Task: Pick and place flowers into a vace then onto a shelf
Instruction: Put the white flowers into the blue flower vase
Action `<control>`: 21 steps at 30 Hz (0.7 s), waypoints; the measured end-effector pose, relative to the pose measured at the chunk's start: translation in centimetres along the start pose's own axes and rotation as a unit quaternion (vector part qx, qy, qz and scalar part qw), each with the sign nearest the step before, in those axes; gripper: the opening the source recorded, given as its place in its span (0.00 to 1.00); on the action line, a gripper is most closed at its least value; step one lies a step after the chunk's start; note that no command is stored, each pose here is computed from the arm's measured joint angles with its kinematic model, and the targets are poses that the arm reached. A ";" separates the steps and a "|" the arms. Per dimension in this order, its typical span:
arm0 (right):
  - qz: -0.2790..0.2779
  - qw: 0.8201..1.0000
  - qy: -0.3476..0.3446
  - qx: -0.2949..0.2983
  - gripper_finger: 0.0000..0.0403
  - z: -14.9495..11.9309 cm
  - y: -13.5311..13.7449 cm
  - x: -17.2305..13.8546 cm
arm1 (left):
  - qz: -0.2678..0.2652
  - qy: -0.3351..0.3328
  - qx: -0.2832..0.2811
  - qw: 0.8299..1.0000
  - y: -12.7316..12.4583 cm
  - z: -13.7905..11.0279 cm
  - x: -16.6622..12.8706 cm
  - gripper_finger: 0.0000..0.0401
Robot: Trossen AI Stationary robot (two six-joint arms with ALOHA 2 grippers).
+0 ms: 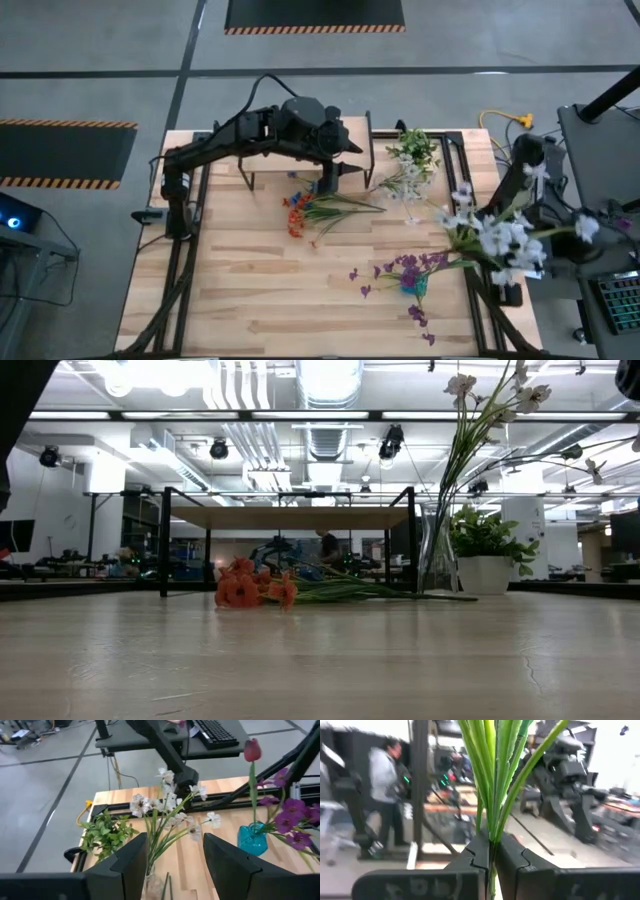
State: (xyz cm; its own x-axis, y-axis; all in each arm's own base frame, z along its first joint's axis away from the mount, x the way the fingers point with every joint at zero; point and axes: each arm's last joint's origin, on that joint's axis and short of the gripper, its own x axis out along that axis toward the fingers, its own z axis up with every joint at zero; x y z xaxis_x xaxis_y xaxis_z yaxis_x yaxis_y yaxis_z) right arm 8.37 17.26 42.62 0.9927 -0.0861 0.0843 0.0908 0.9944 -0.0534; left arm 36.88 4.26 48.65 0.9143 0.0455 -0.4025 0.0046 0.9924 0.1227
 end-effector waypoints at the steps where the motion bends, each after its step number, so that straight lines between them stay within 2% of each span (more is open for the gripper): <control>1: -0.010 1.000 0.010 -0.006 0.02 -0.3 0.5 -0.3 | 0.001 0.000 -0.001 1.000 0.0 0.0 0.0 0.44; 6: -0.009 1.000 0.025 -0.004 0.02 -2.5 2.6 -1.0 | 0.000 0.000 -0.002 1.000 0.0 0.0 0.0 0.44; 8: -0.035 0.999 0.035 -0.004 0.02 -3.2 3.0 -1.0 | 0.003 0.001 -0.002 1.000 0.0 0.0 0.0 0.44; 11: -0.058 0.997 0.041 -0.004 0.02 -3.2 3.1 -1.0 | 0.009 0.002 -0.003 1.000 0.0 0.0 0.0 0.44; 15: -0.032 0.999 0.034 0.014 0.02 -2.4 3.0 -1.4 | 0.010 0.002 -0.004 1.000 0.0 0.0 0.0 0.44; 21: -0.062 0.997 0.045 -0.001 0.02 -3.8 4.0 -1.4 | 0.011 0.003 -0.004 1.000 0.2 -0.1 0.0 0.44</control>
State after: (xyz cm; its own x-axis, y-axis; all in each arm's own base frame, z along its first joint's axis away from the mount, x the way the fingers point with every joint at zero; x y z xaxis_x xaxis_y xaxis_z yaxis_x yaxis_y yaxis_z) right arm 7.70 21.17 38.49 0.9769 -0.2138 0.0009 0.2136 0.9757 -0.0496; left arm 36.89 4.47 48.61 0.9120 0.0687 -0.4044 -0.0199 0.9921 0.1238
